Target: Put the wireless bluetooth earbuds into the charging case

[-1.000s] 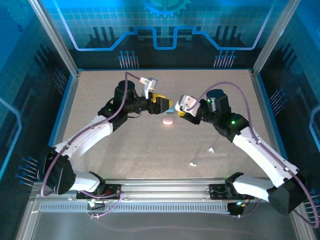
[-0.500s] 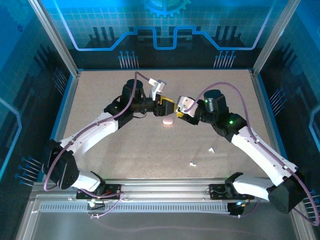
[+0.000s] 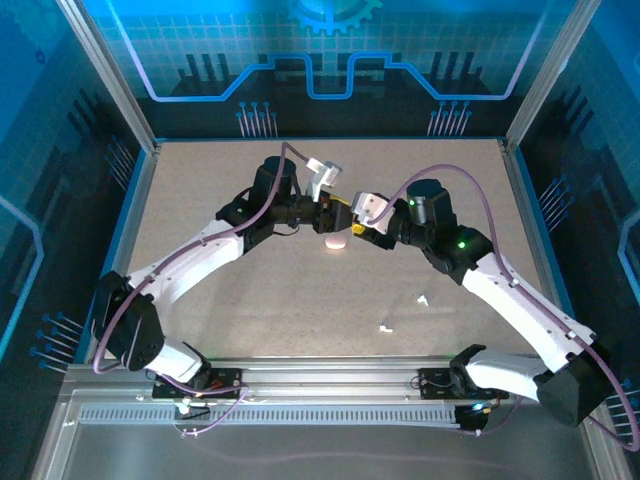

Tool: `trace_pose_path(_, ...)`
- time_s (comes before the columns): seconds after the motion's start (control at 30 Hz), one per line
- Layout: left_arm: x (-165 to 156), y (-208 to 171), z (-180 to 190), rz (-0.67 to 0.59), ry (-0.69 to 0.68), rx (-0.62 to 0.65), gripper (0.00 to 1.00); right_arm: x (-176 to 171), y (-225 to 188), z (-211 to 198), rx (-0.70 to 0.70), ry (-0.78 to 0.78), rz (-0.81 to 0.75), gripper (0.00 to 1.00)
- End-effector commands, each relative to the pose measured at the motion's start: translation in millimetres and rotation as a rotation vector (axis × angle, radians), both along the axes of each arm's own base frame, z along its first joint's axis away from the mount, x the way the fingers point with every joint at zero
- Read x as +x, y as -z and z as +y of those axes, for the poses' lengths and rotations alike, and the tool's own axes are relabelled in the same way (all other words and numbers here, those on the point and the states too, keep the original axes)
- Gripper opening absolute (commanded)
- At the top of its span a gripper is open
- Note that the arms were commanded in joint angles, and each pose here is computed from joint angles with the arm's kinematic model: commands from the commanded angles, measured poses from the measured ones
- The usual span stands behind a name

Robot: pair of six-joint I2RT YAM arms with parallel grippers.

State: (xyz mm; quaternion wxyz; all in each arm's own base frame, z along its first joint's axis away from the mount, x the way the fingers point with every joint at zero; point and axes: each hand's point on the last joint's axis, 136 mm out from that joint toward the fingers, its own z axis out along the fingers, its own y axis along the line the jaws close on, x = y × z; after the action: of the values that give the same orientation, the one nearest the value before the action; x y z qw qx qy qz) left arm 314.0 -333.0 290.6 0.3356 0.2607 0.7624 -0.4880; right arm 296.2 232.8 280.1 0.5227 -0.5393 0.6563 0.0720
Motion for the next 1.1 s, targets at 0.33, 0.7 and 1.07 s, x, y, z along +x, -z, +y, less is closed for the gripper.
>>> trace_pose_path(0.33,-1.8,1.2,-6.5,-0.006,0.03,0.026,0.19,-2.2,-39.4,9.5,0.052,-0.02,-0.115,0.49)
trace_pose_path(0.7,-6.1,-27.6,7.9,-0.239,-0.025,-0.066,0.09,-14.5,-63.7,-9.7,0.252,0.034,0.044,0.63)
trace_pose_path(1.07,-30.4,-61.5,28.3,-0.671,-0.065,-0.299,0.13,-27.5,-81.7,-20.8,0.673,0.019,0.584,0.66)
